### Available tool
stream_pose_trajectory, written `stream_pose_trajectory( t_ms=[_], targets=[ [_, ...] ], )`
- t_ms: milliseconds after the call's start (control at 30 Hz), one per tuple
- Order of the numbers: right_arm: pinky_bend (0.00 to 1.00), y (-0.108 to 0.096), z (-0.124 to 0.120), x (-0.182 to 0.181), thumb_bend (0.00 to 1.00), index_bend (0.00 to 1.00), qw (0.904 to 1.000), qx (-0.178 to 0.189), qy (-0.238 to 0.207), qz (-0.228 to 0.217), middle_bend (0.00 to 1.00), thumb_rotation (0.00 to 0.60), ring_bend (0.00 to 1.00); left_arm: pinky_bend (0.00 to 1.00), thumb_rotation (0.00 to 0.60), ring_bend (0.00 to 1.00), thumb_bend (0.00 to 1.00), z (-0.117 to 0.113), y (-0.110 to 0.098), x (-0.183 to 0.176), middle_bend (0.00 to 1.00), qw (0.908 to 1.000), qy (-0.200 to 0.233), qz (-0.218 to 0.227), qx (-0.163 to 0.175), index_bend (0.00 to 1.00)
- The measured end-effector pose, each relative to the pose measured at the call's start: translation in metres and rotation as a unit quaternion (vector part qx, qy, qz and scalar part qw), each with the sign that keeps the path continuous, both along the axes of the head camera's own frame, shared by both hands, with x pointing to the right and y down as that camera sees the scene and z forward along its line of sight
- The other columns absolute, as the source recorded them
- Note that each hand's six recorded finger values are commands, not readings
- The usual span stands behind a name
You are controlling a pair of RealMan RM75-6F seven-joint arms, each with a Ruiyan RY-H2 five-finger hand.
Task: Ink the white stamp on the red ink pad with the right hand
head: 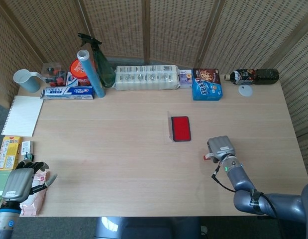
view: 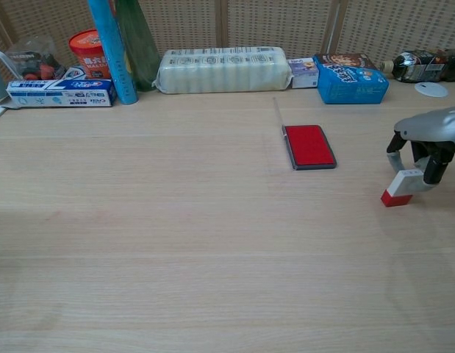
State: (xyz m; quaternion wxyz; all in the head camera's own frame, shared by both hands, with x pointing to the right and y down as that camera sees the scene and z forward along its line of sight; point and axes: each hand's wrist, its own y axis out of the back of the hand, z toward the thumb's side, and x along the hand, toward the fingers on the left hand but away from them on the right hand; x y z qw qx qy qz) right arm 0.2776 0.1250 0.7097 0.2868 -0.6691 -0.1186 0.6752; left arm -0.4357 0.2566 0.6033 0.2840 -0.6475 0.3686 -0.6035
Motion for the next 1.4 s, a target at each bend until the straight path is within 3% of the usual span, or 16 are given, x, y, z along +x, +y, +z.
stream_pose_trajectory(
  t_ms=[633, 1400],
  targets=[
    [1.00, 0.0065, 0.0015, 0.0062, 0.43, 0.56, 1.0000, -0.001, 0.001, 0.004, 1.00, 0.600, 1.00, 0.17, 0.036, 0.35, 0.16, 0.0001, -0.0022, 0.0002, 0.44, 1.0000, 0.000, 0.004, 0.002, 0.38],
    [1.00, 0.0085, 0.0027, 0.0097, 0.32, 0.46, 1.0000, 0.003, 0.007, 0.005, 1.00, 0.578, 1.00, 0.17, 0.036, 0.35, 0.16, -0.0005, -0.0035, 0.0002, 0.44, 1.0000, 0.001, 0.005, 0.005, 0.38]
  ],
)
